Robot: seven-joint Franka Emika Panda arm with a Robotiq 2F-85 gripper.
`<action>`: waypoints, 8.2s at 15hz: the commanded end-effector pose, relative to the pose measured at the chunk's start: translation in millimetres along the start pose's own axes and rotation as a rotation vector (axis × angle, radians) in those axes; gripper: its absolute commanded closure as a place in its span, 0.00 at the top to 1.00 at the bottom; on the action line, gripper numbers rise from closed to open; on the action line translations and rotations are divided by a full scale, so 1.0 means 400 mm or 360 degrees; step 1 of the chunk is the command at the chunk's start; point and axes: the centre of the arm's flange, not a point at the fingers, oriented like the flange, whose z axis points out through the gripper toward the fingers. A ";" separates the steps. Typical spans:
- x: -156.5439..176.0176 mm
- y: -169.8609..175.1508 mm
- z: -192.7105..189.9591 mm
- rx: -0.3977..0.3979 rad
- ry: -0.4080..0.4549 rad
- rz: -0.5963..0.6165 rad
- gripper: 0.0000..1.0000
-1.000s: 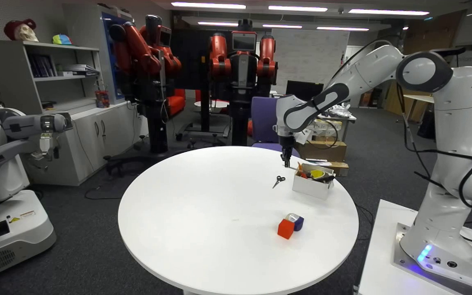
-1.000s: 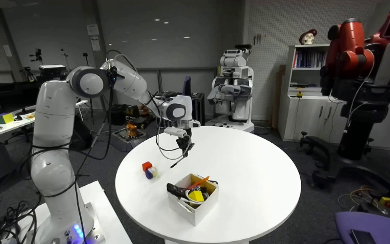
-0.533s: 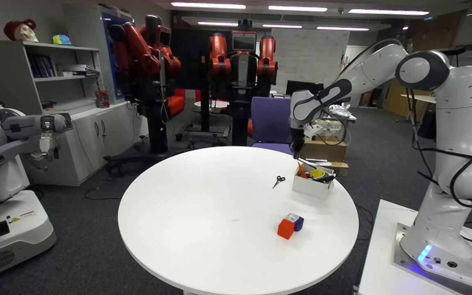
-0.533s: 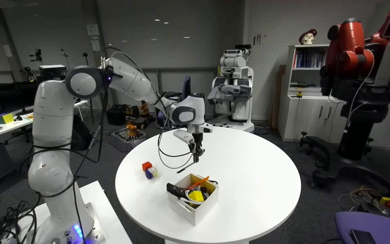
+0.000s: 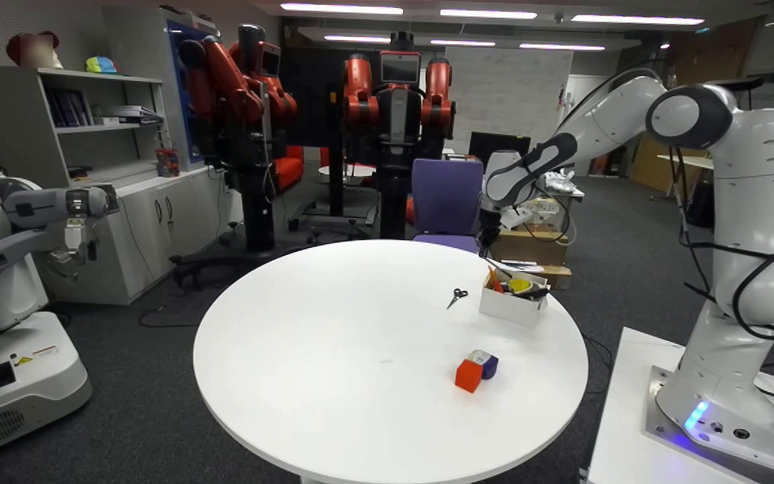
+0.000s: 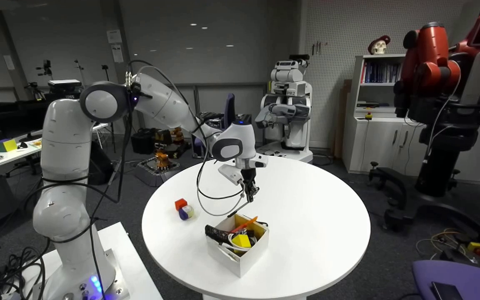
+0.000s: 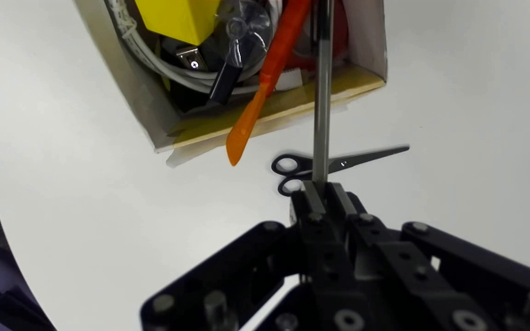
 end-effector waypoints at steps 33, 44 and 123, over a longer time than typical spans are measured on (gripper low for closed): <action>-0.275 -0.308 -0.014 0.0594 -0.0313 -0.0400 1.00; -0.391 -0.663 0.097 0.0161 -0.0353 -0.0288 1.00; -0.082 0.082 0.084 -0.0195 -0.0352 0.0766 0.52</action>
